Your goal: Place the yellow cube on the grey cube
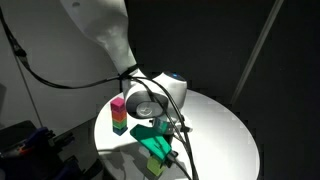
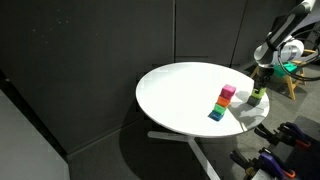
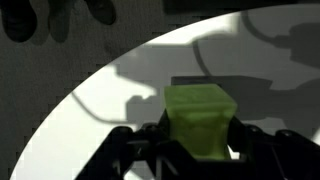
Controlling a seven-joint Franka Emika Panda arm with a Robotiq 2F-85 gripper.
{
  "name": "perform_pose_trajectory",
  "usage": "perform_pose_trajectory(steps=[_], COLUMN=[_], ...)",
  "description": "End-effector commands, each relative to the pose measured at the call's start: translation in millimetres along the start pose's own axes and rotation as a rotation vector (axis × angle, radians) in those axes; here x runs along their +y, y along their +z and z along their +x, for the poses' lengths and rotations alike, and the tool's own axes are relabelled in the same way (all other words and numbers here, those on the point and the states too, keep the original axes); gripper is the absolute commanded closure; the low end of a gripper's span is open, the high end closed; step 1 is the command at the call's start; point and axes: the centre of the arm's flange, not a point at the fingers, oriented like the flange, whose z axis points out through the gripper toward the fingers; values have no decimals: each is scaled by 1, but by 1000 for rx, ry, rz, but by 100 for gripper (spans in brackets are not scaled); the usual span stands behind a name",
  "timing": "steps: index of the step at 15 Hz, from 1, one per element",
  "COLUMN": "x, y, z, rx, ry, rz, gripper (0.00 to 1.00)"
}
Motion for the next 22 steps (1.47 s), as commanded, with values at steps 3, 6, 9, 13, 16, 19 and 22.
perform_pose_trajectory(steps=[3, 6, 9, 13, 16, 19, 22], x=[2, 2, 1, 2, 2, 2, 1], y=[1, 2, 3, 3, -1, -9, -20], z=[3, 3, 3, 3, 4, 3, 2], rx=[11, 11, 8, 2, 0, 4, 25], ry=[2, -1, 3, 20, 39, 60, 69], rz=[-33, -39, -43, -41, -31, -16, -4], gripper=[75, 75, 75, 9, 0, 0, 0])
